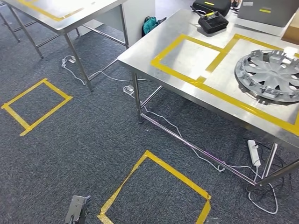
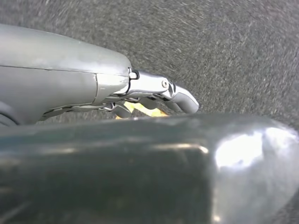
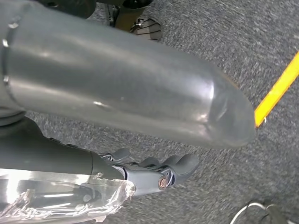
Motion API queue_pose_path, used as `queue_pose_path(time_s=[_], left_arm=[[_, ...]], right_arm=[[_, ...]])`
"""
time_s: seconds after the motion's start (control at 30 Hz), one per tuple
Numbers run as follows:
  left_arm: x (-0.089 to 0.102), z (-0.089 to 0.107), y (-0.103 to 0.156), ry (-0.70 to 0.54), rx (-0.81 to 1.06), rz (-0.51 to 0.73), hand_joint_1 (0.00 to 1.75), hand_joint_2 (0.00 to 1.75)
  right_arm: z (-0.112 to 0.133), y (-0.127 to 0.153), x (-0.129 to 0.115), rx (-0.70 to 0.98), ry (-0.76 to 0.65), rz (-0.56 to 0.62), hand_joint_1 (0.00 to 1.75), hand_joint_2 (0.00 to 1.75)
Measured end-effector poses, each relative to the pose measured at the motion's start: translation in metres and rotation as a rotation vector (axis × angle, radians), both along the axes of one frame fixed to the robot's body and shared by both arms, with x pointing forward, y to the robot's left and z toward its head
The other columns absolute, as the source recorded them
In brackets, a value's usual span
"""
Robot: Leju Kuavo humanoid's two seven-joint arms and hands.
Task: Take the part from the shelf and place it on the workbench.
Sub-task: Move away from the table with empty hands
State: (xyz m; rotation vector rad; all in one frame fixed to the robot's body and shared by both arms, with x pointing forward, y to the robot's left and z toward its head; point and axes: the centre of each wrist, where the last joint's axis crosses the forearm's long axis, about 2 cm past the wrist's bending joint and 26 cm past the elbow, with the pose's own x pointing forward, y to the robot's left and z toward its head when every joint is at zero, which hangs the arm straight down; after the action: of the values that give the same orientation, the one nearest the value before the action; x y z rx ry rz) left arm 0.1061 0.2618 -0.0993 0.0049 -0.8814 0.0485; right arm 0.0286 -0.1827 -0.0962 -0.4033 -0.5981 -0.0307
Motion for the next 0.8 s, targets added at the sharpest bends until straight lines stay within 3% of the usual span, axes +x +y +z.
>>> queue_pose_path(time_s=[0.3,0.8], left_arm=[[0.014,0.003,0.005,0.004,0.013,0.014,0.0,0.0],[0.001,0.0,0.004,0.01,0.039,0.02,0.0,0.0]], right_arm=[[0.0,-0.003,0.014,0.004,-0.031,0.001,0.0,0.0],[-0.001,-0.005,0.012,0.011,0.01,0.006,0.0,0.0]])
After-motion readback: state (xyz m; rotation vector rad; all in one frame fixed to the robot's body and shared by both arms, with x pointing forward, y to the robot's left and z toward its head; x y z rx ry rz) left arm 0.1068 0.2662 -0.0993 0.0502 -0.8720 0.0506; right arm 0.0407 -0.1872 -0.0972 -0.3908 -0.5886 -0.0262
